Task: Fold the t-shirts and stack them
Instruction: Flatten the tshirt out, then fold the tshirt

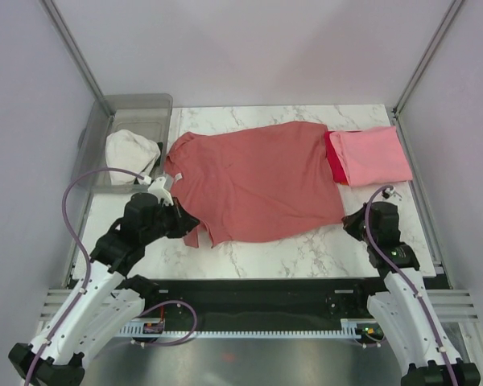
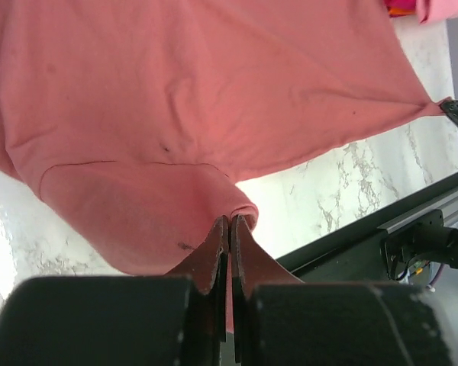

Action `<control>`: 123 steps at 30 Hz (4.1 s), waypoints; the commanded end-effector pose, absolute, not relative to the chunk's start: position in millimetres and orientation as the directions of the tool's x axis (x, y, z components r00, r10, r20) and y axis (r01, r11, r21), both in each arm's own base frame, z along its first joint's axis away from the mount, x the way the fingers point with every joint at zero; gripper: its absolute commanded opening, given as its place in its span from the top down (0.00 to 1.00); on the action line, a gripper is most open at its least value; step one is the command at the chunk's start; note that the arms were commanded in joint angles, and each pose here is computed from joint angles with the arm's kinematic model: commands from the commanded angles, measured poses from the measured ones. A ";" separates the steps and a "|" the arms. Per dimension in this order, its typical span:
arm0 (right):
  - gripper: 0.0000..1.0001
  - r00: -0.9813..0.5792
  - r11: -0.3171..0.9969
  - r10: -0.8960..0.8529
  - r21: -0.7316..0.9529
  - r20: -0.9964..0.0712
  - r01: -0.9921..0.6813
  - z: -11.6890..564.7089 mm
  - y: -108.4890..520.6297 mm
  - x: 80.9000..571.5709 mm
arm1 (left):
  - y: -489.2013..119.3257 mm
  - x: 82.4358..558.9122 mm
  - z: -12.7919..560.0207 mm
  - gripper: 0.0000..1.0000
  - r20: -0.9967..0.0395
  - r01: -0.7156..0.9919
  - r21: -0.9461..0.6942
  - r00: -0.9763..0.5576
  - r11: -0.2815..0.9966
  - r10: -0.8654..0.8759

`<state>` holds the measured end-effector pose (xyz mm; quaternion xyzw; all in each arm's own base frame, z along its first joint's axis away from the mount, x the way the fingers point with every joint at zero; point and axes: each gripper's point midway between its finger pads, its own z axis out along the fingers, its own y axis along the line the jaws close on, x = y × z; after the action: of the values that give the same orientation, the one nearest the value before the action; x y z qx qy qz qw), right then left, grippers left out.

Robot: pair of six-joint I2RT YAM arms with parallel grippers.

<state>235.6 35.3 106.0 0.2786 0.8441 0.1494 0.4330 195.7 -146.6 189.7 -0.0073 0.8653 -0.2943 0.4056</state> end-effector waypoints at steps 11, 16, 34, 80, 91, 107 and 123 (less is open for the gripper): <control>1.00 -0.529 0.819 0.563 0.341 -0.635 0.463 92.7 14.4 253.8 | -157.6 226.5 157.7 0.98 -0.613 0.126 -0.484 -0.755 0.866 -0.233; 1.00 -0.523 0.819 0.553 0.307 -0.649 0.485 92.8 7.5 260.6 | -168.5 231.4 145.6 0.97 -0.592 0.144 -0.508 -0.775 0.850 -0.223; 1.00 -0.538 0.828 0.538 0.288 -0.649 0.481 87.6 7.4 275.1 | -146.8 254.4 162.1 0.98 -0.660 0.057 -0.438 -0.698 0.897 -0.278; 0.96 -0.604 0.876 0.446 0.183 -0.660 0.446 89.9 38.9 431.5 | -67.4 402.8 171.8 0.98 -0.702 -0.287 -0.226 -0.615 0.931 -0.359; 0.42 -0.555 0.911 0.393 0.226 -0.733 0.346 119.8 47.5 436.8 | -80.2 380.9 207.4 0.47 -0.761 -0.193 -0.316 -0.533 0.929 -0.369; 0.55 -0.594 0.879 0.444 0.195 -0.671 0.436 68.8 32.8 502.6 | -113.3 295.8 215.6 0.17 -0.754 -0.012 -0.431 -0.545 0.902 -0.368; 0.34 -0.578 0.843 0.493 0.193 -0.650 0.502 65.1 -8.2 502.0 | -107.5 281.2 178.8 0.16 -0.731 -0.046 -0.428 -0.569 0.903 -0.376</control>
<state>499.9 -9.5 35.7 0.2921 0.8939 -0.0097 0.3400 278.7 -104.0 165.4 -0.1126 0.8840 -0.1629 0.4234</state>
